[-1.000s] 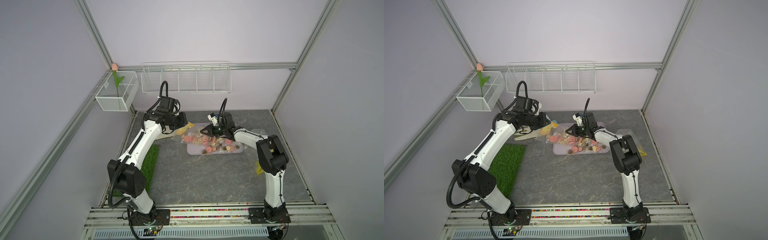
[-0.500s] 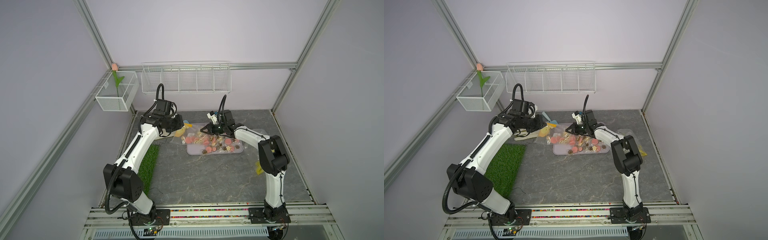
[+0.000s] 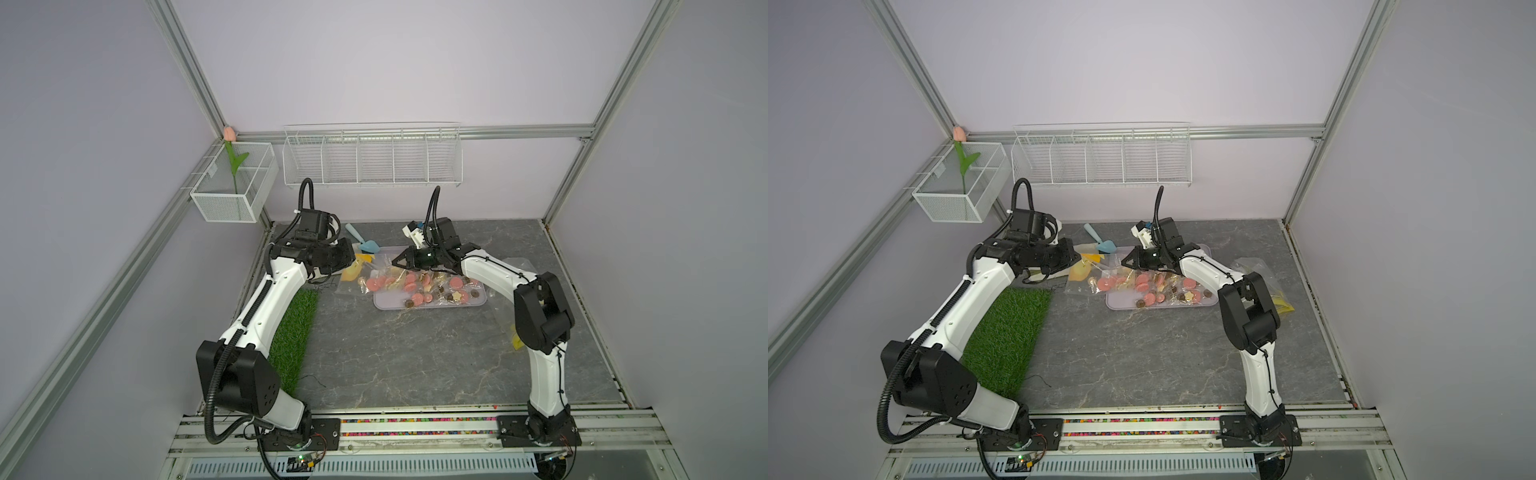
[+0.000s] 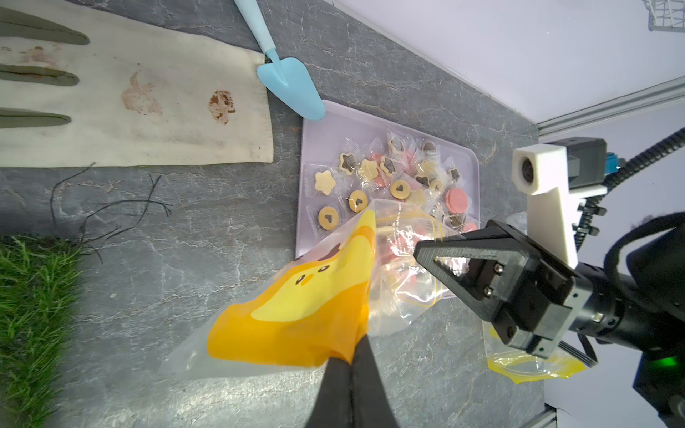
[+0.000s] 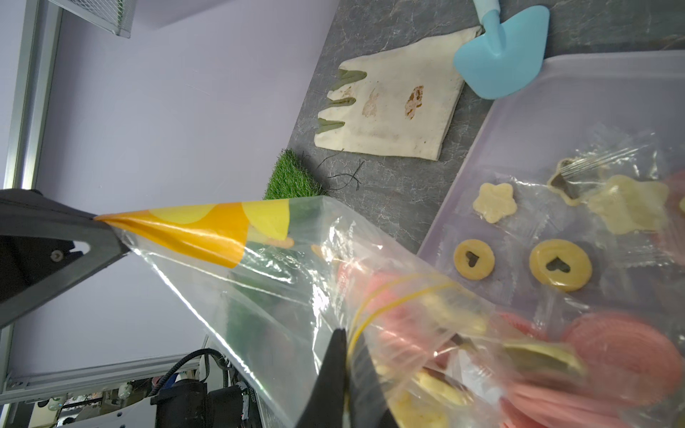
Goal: Pour cookies out of the ziploc bag
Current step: 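Pour the cookies out of the ziploc bag onto the tray.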
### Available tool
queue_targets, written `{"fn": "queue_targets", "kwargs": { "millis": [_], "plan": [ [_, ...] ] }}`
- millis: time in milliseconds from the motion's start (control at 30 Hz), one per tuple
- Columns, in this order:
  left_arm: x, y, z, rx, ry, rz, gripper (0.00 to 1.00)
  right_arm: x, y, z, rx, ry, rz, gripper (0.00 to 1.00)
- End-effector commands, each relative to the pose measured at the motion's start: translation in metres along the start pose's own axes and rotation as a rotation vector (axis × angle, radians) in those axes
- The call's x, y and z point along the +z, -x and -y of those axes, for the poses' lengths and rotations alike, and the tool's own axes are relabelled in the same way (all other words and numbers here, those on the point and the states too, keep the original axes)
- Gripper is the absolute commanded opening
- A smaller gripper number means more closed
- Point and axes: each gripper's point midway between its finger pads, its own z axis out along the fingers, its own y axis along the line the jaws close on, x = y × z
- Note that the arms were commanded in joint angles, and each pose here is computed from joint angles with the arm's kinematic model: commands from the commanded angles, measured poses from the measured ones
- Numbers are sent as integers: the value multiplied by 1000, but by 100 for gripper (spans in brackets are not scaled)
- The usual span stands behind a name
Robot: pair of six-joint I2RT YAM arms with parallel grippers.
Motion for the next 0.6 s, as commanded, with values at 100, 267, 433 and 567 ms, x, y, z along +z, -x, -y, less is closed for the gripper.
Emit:
{"fn": "queue_targets", "kwargs": {
  "millis": [100, 267, 433, 567],
  "plan": [
    [-11, 1, -9, 17, 12, 21, 0, 14, -2, 1, -19, 8, -21, 7],
    [-13, 0, -14, 15, 21, 24, 0, 19, -3, -2, -17, 20, -21, 7],
    [-20, 3, -20, 10, 30, 42, 0, 25, -3, -5, -16, 32, -29, 7],
    [-21, 2, -26, -9, 34, 44, 0, 31, -6, -8, -6, 58, -41, 7]
  ]
}}
